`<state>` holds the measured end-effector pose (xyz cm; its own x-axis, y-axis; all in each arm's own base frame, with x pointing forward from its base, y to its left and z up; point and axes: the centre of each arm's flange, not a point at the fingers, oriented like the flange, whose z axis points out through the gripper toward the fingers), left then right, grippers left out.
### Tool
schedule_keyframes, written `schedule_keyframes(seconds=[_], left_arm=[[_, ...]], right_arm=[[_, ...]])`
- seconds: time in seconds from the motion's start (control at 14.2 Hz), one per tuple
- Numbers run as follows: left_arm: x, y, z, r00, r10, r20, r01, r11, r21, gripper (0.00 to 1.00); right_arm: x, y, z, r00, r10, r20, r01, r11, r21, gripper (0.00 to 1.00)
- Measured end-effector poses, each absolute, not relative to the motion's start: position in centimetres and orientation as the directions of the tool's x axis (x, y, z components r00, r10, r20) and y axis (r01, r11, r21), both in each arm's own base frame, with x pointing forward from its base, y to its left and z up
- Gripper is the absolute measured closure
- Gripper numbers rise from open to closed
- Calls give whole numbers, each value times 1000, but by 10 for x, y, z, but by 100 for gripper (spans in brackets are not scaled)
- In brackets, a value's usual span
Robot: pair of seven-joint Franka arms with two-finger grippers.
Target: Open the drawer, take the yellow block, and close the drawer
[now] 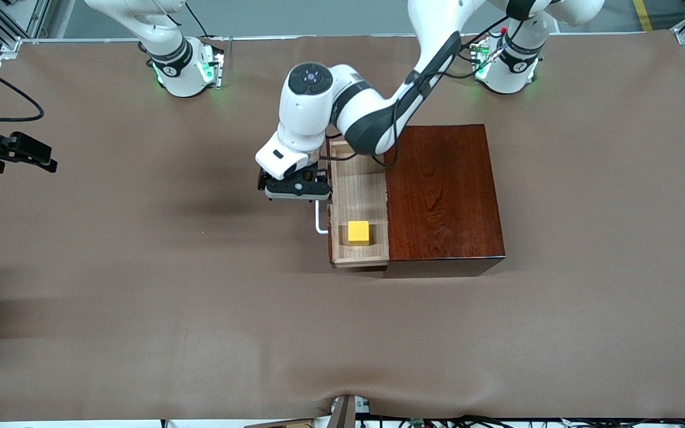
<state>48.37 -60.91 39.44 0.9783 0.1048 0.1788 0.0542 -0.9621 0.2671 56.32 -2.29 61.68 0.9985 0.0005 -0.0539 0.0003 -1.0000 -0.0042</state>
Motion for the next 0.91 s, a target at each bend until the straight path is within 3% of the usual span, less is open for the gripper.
schedule_keyframes(seconds=[0.42,0.7,0.91], left_arm=[[537,-510,489,958,262,118,234,-950,208,0],[576,-423,497,927,371,47,366,-926,91,0],[597,-364,499,896,444,16,443,-895,39,0]], right_arm=[[566,14,631,999,38,-8,38,-999,-16,0],[567,121,634,996,-54,66,-51,-998,-46,0],[556,223,605,975,-219,34,-217,-975,-53,0]])
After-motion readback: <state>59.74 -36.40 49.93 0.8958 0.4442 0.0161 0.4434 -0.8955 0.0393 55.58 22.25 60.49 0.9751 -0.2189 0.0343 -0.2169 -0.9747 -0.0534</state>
